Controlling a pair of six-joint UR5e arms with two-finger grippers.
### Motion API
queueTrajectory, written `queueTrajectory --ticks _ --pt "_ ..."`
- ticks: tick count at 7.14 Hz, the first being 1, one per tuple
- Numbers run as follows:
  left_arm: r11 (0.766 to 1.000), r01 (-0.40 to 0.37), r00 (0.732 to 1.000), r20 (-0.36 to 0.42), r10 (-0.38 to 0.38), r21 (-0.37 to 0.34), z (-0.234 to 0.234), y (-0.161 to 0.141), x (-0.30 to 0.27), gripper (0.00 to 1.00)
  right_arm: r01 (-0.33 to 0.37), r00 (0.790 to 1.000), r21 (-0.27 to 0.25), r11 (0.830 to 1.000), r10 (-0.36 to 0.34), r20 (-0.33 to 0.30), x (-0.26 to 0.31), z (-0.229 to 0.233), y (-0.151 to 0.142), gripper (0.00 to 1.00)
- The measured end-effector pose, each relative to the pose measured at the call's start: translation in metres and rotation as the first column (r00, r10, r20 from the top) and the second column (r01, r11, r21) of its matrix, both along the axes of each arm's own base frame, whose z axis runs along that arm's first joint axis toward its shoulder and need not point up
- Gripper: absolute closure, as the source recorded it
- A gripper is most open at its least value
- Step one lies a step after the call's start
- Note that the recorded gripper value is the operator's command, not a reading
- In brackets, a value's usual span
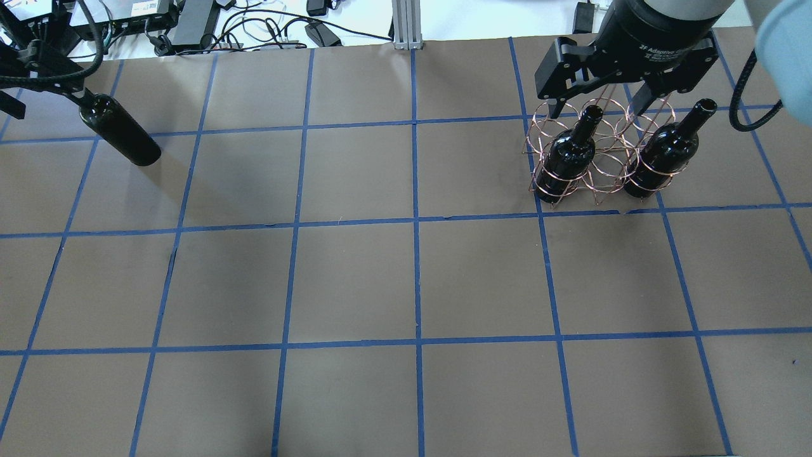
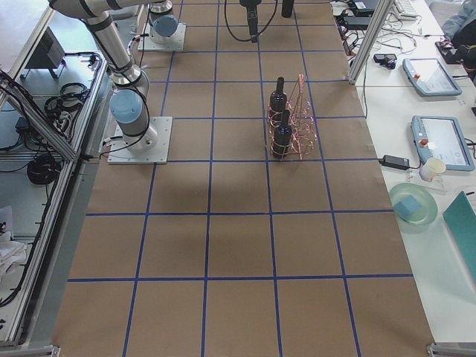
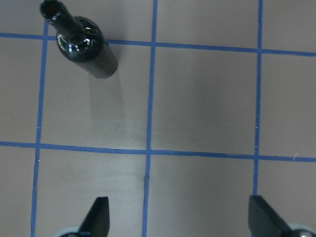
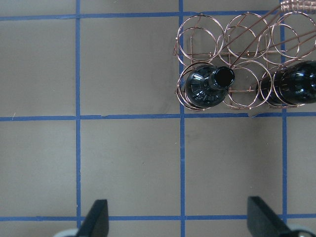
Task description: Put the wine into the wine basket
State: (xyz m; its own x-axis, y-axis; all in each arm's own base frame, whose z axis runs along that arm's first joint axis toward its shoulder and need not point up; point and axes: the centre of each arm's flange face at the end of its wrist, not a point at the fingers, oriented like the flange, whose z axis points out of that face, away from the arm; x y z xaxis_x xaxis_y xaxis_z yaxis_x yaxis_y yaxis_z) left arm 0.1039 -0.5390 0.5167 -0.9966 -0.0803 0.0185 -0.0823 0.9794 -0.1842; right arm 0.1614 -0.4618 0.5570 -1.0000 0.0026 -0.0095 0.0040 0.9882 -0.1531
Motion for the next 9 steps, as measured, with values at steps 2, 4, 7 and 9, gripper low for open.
queueTrajectory --ticks 2,4,7,9 --pt "1.000 0.023 0.999 0.041 -0.023 0.004 -0.015 -0.043 0.057 0.00 0.000 1.000 0.000 1.000 0.000 0.000 0.000 0.000 0.001 0.00" --pt "0.999 0.052 0.996 0.075 -0.052 0.003 -0.046 -0.085 0.103 0.00 0.000 1.000 0.000 1.000 0.000 0.000 0.000 0.000 0.001 0.00" --pt "0.997 0.071 0.995 0.065 -0.069 -0.027 -0.091 -0.120 0.125 0.00 0.000 1.000 0.002 1.000 0.000 0.000 0.000 -0.001 0.000 0.00" --pt "0.997 0.046 0.999 0.026 -0.044 -0.063 -0.102 -0.132 0.126 0.00 0.000 1.000 0.002 1.000 0.000 0.000 0.000 -0.001 -0.001 0.00"
